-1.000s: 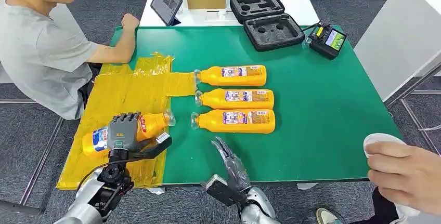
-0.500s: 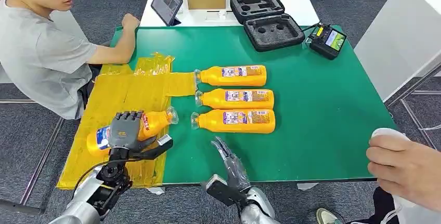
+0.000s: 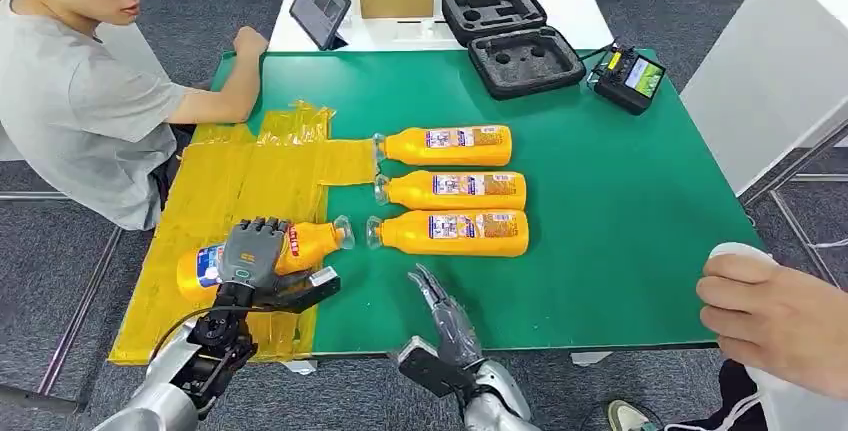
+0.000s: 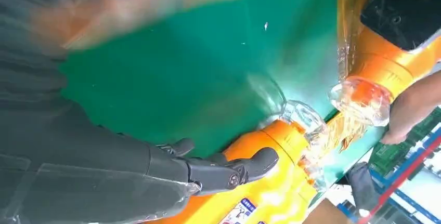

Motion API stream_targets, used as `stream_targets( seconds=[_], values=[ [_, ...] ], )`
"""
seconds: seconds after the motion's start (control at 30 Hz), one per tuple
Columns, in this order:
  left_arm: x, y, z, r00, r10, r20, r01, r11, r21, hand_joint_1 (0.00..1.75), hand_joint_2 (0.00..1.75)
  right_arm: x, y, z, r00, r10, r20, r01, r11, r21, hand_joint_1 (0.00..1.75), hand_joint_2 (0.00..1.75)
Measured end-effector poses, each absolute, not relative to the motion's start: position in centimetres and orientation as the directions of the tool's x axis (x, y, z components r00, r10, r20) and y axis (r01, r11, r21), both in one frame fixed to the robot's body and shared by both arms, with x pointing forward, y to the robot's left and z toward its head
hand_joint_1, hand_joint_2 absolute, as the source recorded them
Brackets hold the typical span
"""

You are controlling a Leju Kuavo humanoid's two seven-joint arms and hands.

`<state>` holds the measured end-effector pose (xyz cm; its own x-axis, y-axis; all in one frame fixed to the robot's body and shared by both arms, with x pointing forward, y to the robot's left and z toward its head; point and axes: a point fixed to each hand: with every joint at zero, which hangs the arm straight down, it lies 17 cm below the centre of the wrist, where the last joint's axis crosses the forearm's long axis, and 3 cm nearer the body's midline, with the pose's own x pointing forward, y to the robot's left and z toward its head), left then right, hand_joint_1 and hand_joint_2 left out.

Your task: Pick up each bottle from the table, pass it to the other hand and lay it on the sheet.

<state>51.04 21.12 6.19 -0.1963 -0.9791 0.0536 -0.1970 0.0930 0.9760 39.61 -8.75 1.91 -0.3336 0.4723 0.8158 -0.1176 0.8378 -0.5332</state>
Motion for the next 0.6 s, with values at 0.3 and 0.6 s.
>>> stream_targets(
  seconds=[0.3, 0.6],
  values=[
    [51.23, 21.05, 6.02, -0.193, -0.980, 0.055, -0.188, 0.092, 0.978, 1.55, 0.00, 39.80, -9.01, 1.88, -0.332, 0.475, 0.815, -0.115, 0.837, -0.535, 0.00, 1.75],
    [51.29, 21.23, 5.99, -0.186, -0.981, 0.060, -0.187, 0.095, 0.978, 1.55, 0.00, 39.81, -9.19, 1.77, -0.329, 0.477, 0.815, -0.115, 0.837, -0.535, 0.00, 1.75]
  ],
)
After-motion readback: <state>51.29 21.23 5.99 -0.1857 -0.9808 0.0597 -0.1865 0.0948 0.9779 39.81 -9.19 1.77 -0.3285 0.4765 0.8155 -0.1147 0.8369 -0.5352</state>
